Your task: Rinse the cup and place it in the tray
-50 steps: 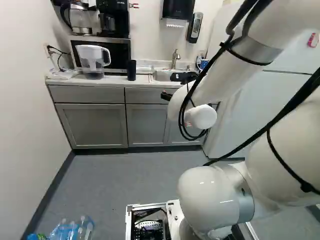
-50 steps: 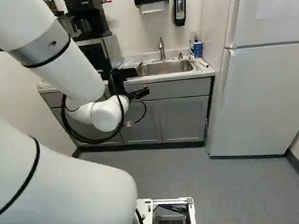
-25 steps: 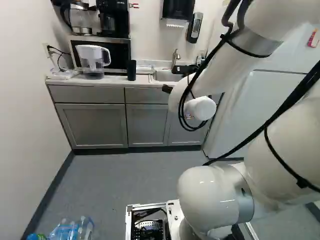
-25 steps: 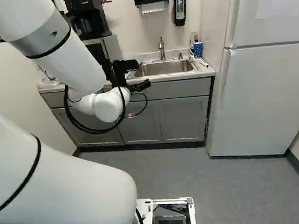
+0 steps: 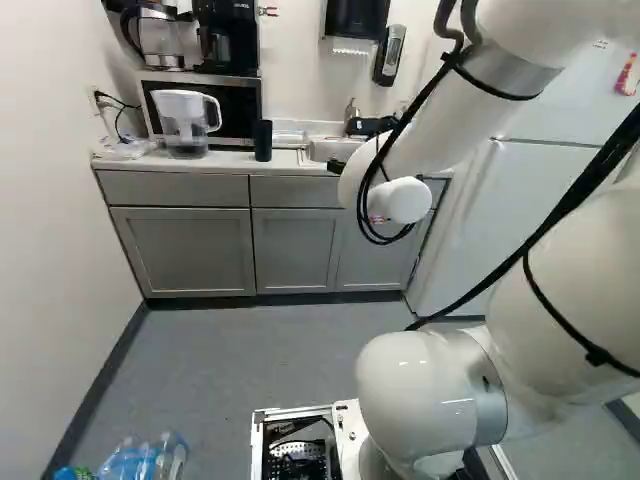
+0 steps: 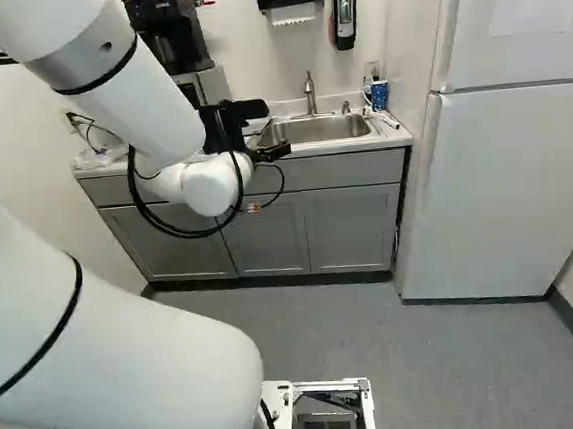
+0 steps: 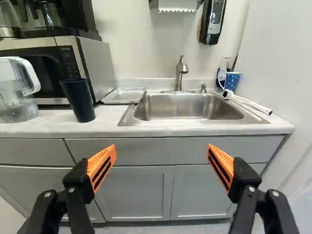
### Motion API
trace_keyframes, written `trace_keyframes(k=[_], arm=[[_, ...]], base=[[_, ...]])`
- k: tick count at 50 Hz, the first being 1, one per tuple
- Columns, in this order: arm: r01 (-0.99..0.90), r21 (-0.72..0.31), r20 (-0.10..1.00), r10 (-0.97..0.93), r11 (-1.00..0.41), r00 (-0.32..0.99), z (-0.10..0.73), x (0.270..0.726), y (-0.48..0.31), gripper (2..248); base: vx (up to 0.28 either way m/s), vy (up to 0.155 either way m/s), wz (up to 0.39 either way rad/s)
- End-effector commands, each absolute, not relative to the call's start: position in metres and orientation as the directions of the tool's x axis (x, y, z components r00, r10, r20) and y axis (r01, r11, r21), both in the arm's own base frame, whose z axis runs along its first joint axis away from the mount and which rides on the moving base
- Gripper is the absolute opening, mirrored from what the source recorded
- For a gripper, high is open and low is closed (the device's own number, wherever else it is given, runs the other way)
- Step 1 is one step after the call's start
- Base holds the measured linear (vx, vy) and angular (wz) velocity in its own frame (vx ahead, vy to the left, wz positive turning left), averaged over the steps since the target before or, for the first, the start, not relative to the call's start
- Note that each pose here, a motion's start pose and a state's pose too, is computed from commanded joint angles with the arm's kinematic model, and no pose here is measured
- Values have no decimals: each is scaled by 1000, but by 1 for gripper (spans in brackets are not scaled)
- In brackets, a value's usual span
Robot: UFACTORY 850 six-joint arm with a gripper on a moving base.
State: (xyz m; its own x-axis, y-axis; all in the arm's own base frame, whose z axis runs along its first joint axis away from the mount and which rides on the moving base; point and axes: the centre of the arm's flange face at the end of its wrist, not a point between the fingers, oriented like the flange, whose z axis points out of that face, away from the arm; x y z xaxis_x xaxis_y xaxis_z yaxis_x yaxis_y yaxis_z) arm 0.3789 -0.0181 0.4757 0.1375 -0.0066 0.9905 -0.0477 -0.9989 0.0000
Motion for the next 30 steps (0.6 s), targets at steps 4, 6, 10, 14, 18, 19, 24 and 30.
trace_keyframes(k=[4,6,10,14,18,19,24,30], arm=[[-50,0,991,-7,-999,136,479,382,-19,247],[-51,0,991,-7,-999,136,481,384,-20,247],[-53,0,991,-7,-999,137,485,387,-21,247],[-55,0,990,-8,-998,137,488,390,-22,247],[-57,0,990,-8,-998,138,491,392,-22,247],[-58,0,990,-8,-998,139,492,393,-23,247],[-60,0,990,-8,-998,140,497,396,-24,247],[-62,0,990,-9,-998,141,502,399,-25,247]], base=[[0,0,0],[0,0,0],[0,0,0],[0,0,0],[0,0,0],[0,0,0],[0,0,0],[0,0,0]])
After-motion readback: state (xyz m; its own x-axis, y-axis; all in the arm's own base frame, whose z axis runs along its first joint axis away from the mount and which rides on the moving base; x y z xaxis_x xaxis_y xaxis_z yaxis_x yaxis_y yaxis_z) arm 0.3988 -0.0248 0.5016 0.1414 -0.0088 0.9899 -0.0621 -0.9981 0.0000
